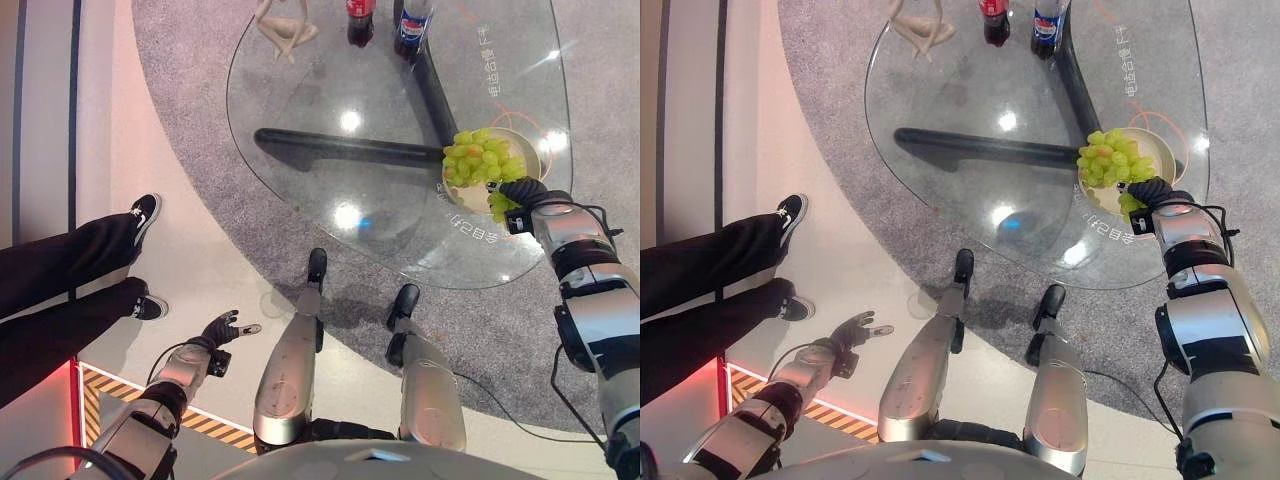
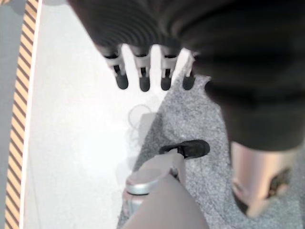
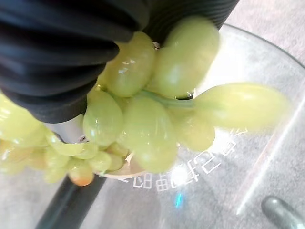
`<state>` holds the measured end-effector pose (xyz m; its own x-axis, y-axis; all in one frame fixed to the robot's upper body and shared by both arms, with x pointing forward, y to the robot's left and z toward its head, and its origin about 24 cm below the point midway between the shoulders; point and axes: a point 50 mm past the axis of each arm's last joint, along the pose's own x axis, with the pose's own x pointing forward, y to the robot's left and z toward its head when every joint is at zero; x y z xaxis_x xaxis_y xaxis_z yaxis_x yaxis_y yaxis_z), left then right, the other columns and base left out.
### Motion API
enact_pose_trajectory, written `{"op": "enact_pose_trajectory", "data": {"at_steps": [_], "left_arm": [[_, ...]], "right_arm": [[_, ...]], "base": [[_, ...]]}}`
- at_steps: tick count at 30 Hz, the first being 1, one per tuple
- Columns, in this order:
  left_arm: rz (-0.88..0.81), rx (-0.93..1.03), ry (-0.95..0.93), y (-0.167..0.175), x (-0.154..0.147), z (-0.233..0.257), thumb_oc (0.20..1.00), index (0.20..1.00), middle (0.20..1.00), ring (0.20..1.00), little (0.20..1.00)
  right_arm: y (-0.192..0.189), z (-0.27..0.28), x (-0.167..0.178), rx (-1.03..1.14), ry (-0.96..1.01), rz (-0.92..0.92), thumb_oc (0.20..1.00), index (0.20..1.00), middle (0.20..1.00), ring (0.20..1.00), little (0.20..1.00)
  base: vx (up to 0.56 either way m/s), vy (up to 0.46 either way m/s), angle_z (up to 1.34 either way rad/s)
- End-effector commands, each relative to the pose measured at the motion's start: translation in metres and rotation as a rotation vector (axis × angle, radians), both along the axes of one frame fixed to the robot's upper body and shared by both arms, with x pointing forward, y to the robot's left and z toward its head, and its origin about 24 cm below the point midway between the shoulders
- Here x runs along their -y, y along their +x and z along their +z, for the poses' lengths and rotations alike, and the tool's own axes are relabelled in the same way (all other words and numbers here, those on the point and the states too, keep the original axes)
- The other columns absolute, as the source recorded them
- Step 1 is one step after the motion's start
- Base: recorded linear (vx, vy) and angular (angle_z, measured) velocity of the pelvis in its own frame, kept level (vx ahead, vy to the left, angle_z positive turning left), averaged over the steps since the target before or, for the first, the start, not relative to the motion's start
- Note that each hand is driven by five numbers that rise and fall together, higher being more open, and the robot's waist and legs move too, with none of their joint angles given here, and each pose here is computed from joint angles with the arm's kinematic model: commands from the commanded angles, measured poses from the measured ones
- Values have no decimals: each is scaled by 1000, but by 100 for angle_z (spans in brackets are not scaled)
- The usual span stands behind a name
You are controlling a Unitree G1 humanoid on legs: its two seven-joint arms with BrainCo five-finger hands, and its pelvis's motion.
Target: Pick up fruits into the plate
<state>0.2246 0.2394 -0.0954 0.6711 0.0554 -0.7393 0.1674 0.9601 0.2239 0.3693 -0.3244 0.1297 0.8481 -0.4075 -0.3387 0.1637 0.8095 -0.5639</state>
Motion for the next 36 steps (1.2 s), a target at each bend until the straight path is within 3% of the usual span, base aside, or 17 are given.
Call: {"op": "enact_pose_trajectory", "data": {"at_steps": [1, 14, 21, 26, 29, 31, 32, 36], "left_arm": [[-22, -9, -18, -3, 8, -3, 1000, 1000, 1000, 1000, 1000], [-41, -9, 1, 2, 4, 0, 1000, 1000, 1000, 1000, 1000], [-23, -54, 23, -2, -4, -3, 1000, 1000, 1000, 1000, 1000], [-1, -128, 36, -16, -11, -12, 1000, 1000, 1000, 1000, 1000], [6, -212, 29, -33, -13, -23, 1000, 1000, 1000, 1000, 1000], [25, -262, 24, -47, -13, -31, 1000, 1000, 1000, 1000, 1000], [38, -298, 20, -60, -11, -38, 1000, 1000, 1000, 1000, 1000], [73, -405, 3, -90, -1, -53, 1000, 1000, 1000, 1000, 1000]], "right_arm": [[-5, 45, 28, 55, -208, -85, 1000, 1000, 1000, 1000, 1000], [-28, 14, 52, -90, -257, -293, 1000, 1000, 1000, 1000, 1000], [-42, -23, 53, -113, -158, -329, 1000, 1000, 1000, 1000, 1000], [-62, -87, 34, -150, 31, -272, 1000, 1000, 1000, 1000, 1000], [-81, -143, -4, -112, 394, -212, 1000, 1000, 1000, 1000, 1000], [-110, -181, -22, -123, 595, -241, 1000, 1000, 1000, 1000, 1000], [-143, -214, -39, -149, 721, -293, 1000, 1000, 1000, 1000, 1000], [-204, -261, -72, -257, 905, -400, 1000, 1000, 1000, 1000, 1000]], "base": [[0, 0, 0], [-19, 2, -2], [-5, 0, 0], [51, 17, -11], [152, 24, -26], [187, 15, -8], [173, 19, -9], [176, 46, -18]]}}
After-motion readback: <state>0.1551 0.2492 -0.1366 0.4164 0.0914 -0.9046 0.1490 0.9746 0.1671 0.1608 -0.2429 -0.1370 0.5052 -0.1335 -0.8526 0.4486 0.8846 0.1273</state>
